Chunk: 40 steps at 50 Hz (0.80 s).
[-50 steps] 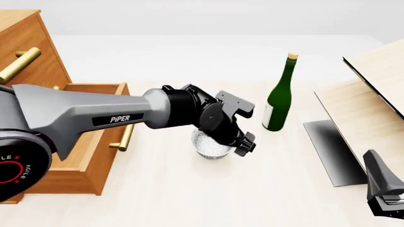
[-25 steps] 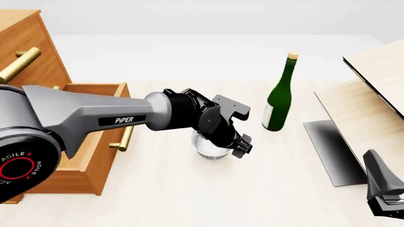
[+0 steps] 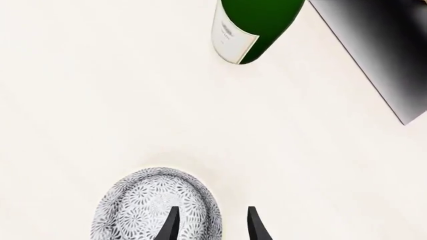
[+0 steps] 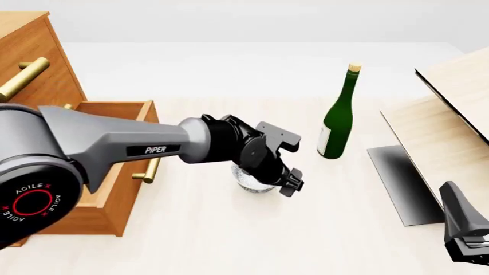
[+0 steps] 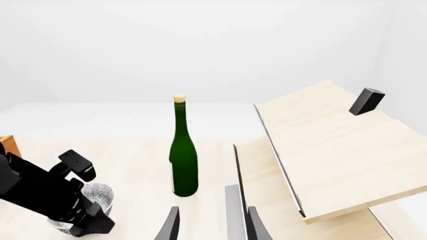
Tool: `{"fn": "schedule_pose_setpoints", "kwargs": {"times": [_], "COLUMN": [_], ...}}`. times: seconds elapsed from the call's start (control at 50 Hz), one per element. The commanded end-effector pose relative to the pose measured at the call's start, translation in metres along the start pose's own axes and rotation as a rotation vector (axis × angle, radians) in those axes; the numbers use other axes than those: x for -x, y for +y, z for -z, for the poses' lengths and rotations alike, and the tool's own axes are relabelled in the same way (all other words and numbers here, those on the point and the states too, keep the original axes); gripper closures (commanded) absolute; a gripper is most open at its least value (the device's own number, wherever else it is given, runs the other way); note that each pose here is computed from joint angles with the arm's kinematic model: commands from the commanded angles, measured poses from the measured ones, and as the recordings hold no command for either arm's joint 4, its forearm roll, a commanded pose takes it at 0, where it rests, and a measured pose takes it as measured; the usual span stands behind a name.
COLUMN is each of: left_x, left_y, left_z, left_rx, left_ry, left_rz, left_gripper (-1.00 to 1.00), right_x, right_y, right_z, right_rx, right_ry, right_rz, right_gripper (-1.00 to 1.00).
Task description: Put the bowl in the bottom drawer of the cabinet.
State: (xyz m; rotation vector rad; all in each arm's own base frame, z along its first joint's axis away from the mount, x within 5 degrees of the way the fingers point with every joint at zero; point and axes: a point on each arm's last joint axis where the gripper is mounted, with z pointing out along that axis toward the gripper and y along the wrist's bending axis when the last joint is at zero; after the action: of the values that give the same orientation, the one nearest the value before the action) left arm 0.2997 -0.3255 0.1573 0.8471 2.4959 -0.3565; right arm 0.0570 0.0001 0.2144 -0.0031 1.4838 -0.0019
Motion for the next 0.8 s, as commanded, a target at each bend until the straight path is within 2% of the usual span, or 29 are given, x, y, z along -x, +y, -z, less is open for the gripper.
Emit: {"fn": "schedule_pose_setpoints", "kwargs": {"times": [0.02, 0.28, 0.8], "left_x": [-0.002, -0.005, -0.016], "left_y": [0.0, -0.005, -0.004], "left_z": [-0.005, -0.014, -0.022], "left_rx": [0.001, -0.004, -0.007], "left_ry": [0.006, 0.014, 0.004], "left_rz": [0.006, 0.01, 0.055], "left_gripper": [-1.0, -1.0, -1.0], "right_x": [0.0, 0.0, 0.0], "right_y": [0.0, 0.0, 0.0], "right_z": [0.0, 0.0, 0.0], "right_rx": [0.0, 0.0, 0.0], "right_ry": [0.0, 0.0, 0.0], "right_rz": [0.0, 0.0, 0.0], "right_gripper": [-1.0, -1.0, -1.0]}}
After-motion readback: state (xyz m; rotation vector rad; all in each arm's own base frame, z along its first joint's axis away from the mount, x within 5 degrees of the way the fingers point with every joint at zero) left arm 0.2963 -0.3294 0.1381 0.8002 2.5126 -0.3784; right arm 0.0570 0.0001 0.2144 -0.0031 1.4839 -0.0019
